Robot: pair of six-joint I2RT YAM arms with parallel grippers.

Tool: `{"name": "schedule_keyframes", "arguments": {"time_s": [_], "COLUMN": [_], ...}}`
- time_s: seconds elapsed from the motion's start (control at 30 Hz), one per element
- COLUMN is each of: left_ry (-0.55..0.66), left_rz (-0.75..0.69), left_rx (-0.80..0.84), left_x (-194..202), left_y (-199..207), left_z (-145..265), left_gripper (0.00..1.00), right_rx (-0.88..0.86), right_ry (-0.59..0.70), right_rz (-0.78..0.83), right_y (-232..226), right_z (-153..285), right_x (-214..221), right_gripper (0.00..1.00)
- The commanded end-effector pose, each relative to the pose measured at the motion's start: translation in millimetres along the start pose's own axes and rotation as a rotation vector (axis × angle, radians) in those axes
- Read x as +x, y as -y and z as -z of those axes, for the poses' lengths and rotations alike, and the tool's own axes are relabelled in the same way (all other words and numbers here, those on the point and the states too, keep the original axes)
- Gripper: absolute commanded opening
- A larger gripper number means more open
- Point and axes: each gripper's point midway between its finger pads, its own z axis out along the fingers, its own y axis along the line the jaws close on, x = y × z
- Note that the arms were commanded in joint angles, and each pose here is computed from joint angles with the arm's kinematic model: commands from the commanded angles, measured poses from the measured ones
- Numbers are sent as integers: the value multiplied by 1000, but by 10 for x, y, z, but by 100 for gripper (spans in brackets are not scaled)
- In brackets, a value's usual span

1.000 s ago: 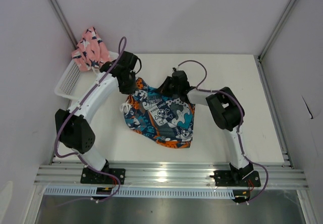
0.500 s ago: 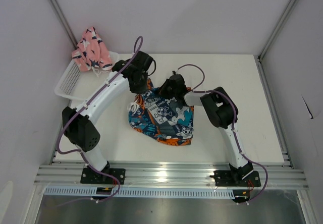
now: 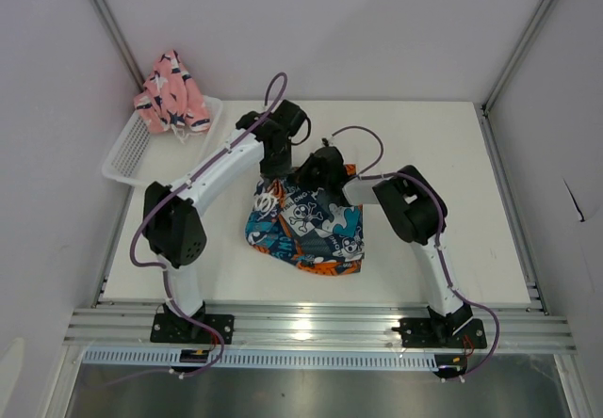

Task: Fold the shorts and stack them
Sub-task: Fold the shorts

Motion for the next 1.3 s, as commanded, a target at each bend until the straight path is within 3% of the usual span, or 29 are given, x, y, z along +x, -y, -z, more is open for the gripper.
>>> {"name": "schedule_keyframes", "arguments": {"time_s": [0.0,0.33,0.63,1.0,1.27], "left_ry": [70,100,132,127,128], "left_rz": [86,97,89,89,90], "left_rx": [58,55,83,76,72], "left_x": [-123,-183,-243,-243,-255], "left_y": [97,47,19,0,-4], "left_z": [130,272,497,537,545], "left_gripper": [0,0,0,0,0], "right_rx": [-75,-145,-130,-178,-185], "right_ry": [57,27,-135,-295,-310], "right_rz": [-8,4,24,75,74], "right_y": [-336,-626,-366,-416,-377], "right_z": [153,704,994,1145,1180], "right_x": [-232,-298,447,1415,1603], "right_gripper": [1,9,8,7,6]}}
